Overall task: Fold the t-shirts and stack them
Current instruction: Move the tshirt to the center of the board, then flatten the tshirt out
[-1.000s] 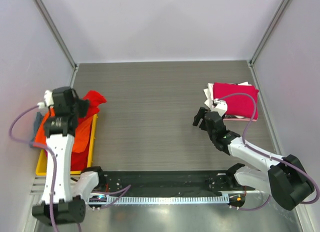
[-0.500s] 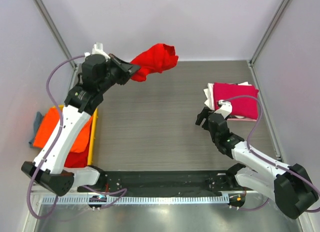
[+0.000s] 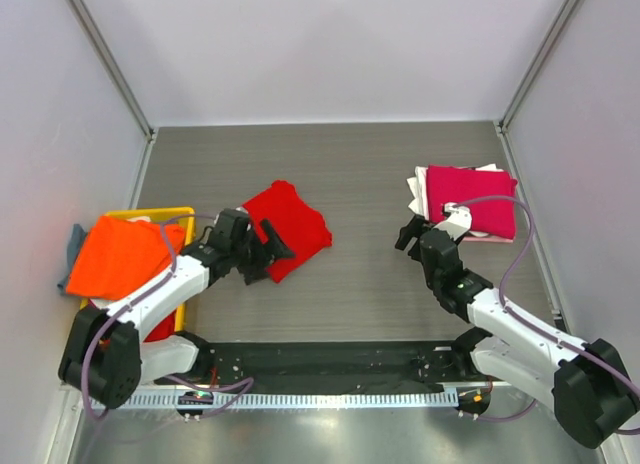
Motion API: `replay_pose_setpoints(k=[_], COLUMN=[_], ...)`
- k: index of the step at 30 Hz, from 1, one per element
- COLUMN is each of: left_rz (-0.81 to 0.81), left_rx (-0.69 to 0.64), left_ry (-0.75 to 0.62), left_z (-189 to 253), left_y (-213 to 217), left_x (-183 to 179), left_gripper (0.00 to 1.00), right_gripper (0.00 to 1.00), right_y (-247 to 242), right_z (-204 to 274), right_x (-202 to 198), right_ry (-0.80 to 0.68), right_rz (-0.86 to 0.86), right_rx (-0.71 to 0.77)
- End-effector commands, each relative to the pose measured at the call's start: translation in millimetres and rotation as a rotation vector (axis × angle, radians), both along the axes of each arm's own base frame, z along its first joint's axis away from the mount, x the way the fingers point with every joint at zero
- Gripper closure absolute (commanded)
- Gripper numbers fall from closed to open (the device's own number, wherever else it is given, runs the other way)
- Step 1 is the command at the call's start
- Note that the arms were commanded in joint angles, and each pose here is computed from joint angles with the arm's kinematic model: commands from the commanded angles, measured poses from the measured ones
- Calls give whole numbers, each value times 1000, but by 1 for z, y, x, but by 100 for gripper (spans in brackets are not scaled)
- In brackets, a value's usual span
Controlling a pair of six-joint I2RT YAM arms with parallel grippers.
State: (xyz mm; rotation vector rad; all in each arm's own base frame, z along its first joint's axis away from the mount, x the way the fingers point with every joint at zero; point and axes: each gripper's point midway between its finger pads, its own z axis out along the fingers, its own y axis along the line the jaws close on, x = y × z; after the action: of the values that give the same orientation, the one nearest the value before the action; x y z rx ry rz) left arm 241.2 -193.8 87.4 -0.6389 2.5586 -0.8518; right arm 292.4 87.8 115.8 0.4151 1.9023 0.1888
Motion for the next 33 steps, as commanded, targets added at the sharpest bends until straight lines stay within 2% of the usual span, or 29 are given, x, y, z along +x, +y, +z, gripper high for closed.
replay_pose_setpoints(k=[1,5,7,9,14,17,18,20,21,23,24,25,26,27,30,33], left_rz=[-48,-57,-60,-84,-110,-162,-170,-231,-231,-284,-296,-320,-343,-344,-372,-378], left_rx=[-24,79,138,185,322,373,378,436,446,480,471,471,494,489,515,531], left_ry=[-255,-326,-365,-363,-326,-294,-312,-278,-303,-269,-281,-279,-239,-247,-203,-175], left_z=[59,83,93,93,75,64,73,58,69,53,59,56,40,45,29,19], left_y=[-5,6,8,9,15,3,-4,-19,-26,-42,-52,-61,-65,-72,-83,-88], left_x=[17,20,29,34,53,64,71,73,80,81,87,88,90,97,106,112], left_gripper=[8,6,6,6,11,12,13,14,15,18,21,30,32,33,36,38], right_gripper=[18,20,24,25,37,40,41,51,52,66,72,78,78,78,86,99], right_y=[-1,7,20,30,41,42,39,25,21,8,3,0,-2,-9,-17,-19], right_z=[6,1,-2,-1,-7,-14,-17,-20,-30,-33,-44,-47,-38,-39,-41,-54], right_x=[6,9,9,10,11,14,15,19,20,28,25,26,34,34,46,61], right_ry=[-24,3,14,5,33,59,75,108,143,192,249,274,267,292,352,437], right_rz=[-33,-2,66,118,169,167,151,94,80,28,17,11,-2,-29,-56,-56], right_rx=[24,24,37,52,57,44,29,0,-18,-24,-41,-54,-59,-87,-111,-101])
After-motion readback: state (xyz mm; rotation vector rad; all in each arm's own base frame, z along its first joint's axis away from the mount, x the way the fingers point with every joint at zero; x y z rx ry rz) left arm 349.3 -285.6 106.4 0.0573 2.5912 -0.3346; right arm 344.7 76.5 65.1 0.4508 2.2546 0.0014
